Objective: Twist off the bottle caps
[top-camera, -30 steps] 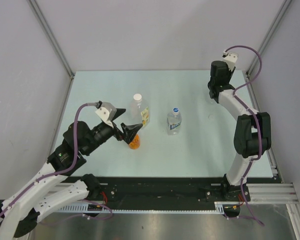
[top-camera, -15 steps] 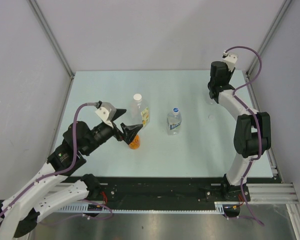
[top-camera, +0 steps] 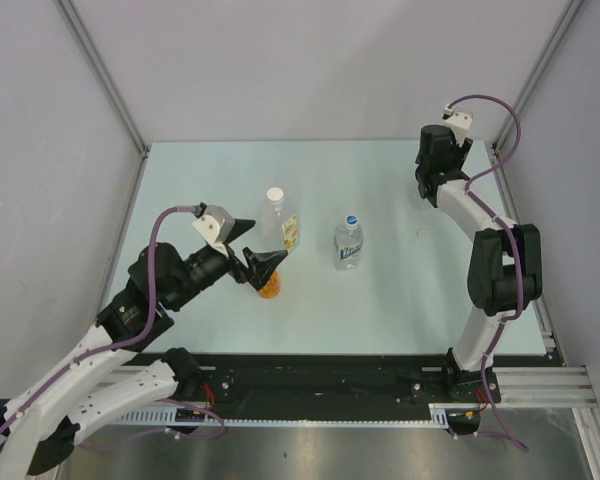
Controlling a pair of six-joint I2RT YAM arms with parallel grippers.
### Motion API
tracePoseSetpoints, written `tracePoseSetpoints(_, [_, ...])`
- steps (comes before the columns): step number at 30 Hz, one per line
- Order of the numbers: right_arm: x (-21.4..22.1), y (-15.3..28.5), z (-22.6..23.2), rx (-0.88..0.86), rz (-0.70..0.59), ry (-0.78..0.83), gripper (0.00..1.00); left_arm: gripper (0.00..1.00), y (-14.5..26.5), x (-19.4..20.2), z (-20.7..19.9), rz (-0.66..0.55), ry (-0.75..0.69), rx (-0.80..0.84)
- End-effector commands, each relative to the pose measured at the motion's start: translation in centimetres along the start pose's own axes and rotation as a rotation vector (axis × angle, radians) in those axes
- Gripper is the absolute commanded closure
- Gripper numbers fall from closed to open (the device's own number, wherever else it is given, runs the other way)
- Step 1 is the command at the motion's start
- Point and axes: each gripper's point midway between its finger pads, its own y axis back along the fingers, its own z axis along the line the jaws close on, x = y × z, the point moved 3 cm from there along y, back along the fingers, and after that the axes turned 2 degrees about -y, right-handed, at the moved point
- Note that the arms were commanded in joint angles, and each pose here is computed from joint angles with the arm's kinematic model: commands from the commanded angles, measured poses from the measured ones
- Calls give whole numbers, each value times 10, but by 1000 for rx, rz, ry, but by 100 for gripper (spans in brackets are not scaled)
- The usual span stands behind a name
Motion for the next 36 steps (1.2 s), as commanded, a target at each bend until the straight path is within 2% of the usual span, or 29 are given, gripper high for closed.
tracePoseSetpoints(1, [-25, 14, -3, -13, -41, -51, 34, 0, 0, -6, -3, -35, 16, 17])
tracePoseSetpoints(10, [-37, 23, 3, -63, -57, -76, 23, 0, 0, -6, -5, -36, 18, 32])
tracePoseSetpoints(24, [-54, 43, 8, -113, -80, -95, 21, 0, 1, -7, -6, -37, 29, 36])
tracePoseSetpoints(31, [-71, 71, 10, -143, -104, -64, 20, 0, 2, -9, -7, -40, 32, 42])
tracePoseSetpoints(36, [-91, 116, -3, -146, -105, -102, 20, 0, 4, -10, -5, -54, 55, 25])
